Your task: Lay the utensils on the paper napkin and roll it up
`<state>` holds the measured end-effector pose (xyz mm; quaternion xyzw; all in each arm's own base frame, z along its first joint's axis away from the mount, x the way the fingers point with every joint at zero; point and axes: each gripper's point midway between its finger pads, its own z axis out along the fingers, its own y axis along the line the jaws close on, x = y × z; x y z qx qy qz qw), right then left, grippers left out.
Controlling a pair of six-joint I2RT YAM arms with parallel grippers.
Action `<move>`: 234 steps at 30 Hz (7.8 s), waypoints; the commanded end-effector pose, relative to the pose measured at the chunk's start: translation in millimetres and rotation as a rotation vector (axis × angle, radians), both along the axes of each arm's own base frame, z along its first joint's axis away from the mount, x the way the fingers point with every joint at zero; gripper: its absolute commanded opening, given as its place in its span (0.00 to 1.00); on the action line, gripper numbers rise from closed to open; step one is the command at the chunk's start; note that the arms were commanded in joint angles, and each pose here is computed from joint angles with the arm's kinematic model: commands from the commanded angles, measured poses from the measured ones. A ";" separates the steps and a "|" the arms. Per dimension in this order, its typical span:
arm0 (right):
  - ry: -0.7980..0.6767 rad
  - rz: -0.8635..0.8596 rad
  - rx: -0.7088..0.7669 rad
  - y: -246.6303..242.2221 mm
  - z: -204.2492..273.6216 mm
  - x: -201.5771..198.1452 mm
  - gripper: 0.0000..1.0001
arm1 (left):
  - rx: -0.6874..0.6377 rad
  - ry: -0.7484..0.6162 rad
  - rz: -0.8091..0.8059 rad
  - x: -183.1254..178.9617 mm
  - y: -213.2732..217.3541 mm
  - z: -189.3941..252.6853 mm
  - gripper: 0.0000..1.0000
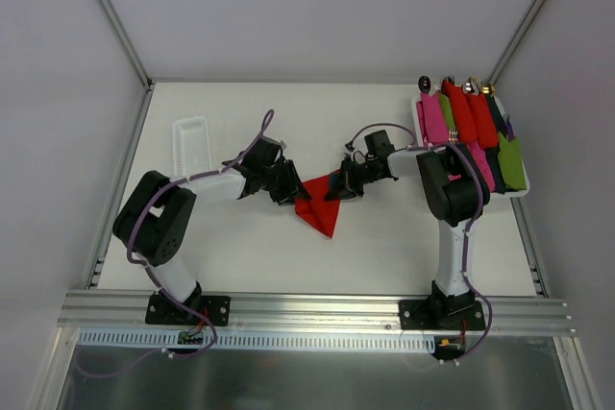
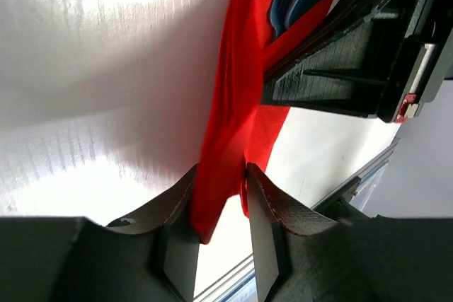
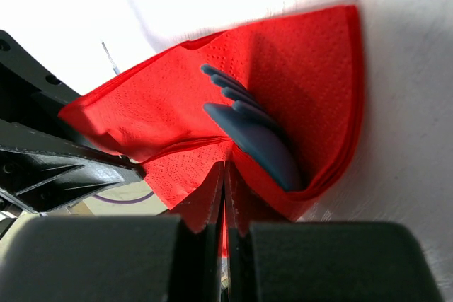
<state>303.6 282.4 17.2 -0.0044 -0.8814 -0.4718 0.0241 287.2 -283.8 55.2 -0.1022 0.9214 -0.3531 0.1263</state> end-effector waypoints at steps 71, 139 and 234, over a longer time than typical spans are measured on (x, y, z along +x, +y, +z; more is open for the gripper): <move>-0.113 0.041 -0.120 -22.9 29.3 2.2 0.09 | -0.025 0.223 0.180 -49.8 -29.6 -84.2 0.00; -0.010 -0.050 -0.155 -40.9 -17.3 6.6 0.00 | -0.239 0.159 0.000 -63.5 -101.1 -50.6 0.04; 0.031 0.201 -0.239 -42.4 -23.3 -19.3 0.04 | -0.277 0.109 -0.197 -111.1 -58.8 -54.4 0.00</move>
